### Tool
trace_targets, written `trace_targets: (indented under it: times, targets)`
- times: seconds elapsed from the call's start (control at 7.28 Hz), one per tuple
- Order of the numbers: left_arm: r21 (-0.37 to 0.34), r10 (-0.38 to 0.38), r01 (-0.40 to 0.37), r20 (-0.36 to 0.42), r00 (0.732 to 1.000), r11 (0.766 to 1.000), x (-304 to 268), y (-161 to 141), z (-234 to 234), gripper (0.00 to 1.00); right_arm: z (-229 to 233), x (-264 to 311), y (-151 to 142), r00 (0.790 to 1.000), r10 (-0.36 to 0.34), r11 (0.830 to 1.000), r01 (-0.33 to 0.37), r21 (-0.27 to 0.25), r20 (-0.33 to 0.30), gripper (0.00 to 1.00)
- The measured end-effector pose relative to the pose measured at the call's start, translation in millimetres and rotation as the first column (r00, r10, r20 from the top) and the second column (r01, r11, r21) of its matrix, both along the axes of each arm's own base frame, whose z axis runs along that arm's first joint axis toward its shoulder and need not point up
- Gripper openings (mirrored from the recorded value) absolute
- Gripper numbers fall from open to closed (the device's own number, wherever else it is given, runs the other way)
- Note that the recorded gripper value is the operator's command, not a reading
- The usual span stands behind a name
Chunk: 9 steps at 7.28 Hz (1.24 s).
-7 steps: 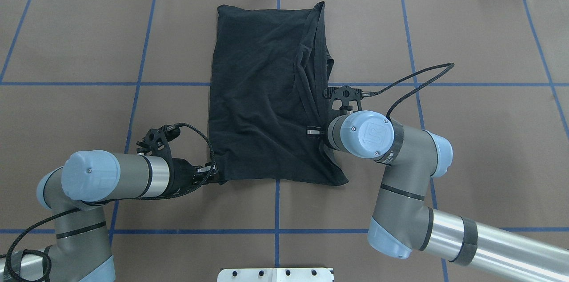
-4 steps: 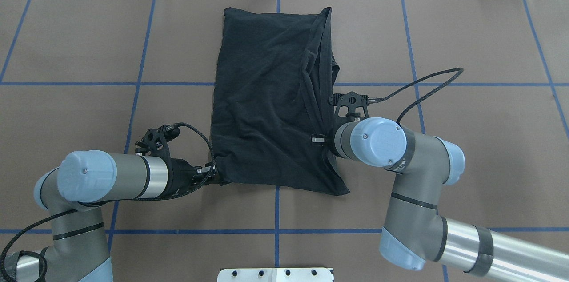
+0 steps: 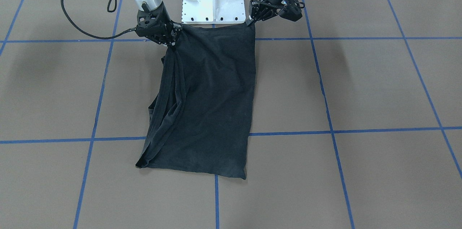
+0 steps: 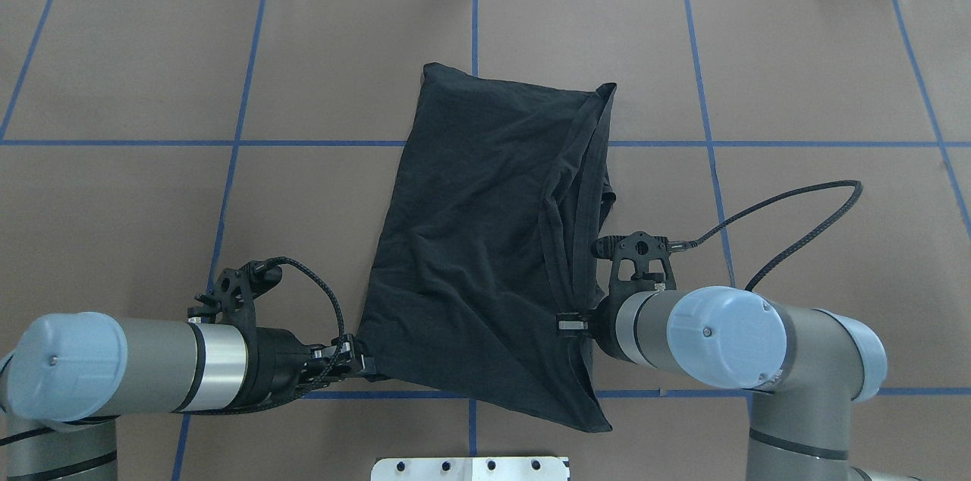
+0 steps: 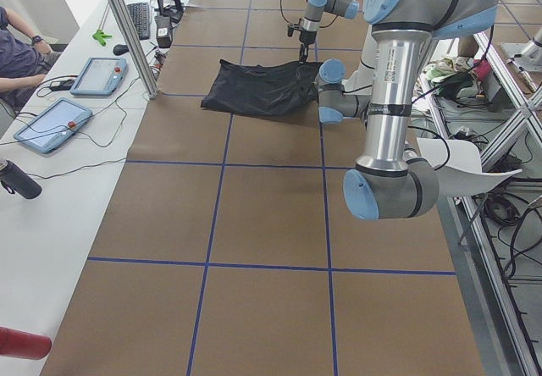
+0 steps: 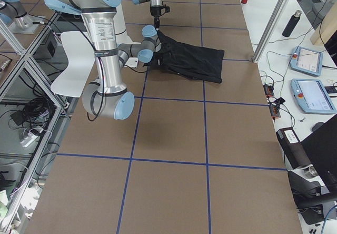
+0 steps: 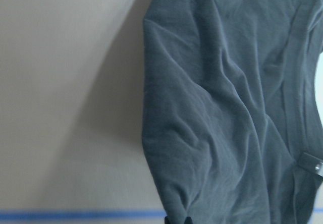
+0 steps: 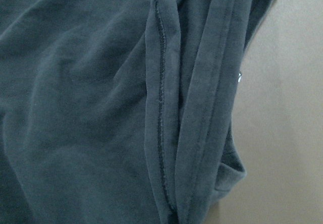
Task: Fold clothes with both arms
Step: 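Lift both shirt edges and fold them toward each other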
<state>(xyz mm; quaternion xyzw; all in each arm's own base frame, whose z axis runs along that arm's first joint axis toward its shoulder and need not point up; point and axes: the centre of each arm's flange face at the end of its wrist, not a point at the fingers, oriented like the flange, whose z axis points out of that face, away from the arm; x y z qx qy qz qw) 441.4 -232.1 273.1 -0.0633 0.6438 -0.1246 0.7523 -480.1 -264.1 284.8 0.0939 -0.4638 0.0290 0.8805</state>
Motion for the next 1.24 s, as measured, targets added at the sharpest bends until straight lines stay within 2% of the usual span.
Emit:
trace_targets:
  times: [0.27,0.41,0.82,1.24]
  targets:
    - [-0.005,0.007,-0.007,0.032,0.999,1.0,2.8,-3.1,-25.6,0.0,-21.7,16.2,4.4,1.0,0.002,1.0,-0.002,-0.009,-0.01,0.0]
    - [0.01,-0.017,0.016,0.058,0.998,1.0,4.6,-19.2,-42.4,0.0,-27.0,24.0,-5.1,1.0,0.023,1.0,-0.023,-0.01,-0.011,0.0]
    - [0.087,-0.111,0.101,0.125,0.986,0.991,-3.3,-93.6,-88.6,0.0,-27.8,32.6,-45.3,0.994,0.102,0.995,-0.102,-0.016,-0.031,0.0]
    - [0.145,-0.2,0.176,0.177,0.964,0.974,-1.8,-196.8,-106.6,0.0,-31.2,13.0,-94.4,0.984,0.166,0.986,-0.167,-0.019,-0.058,0.0]
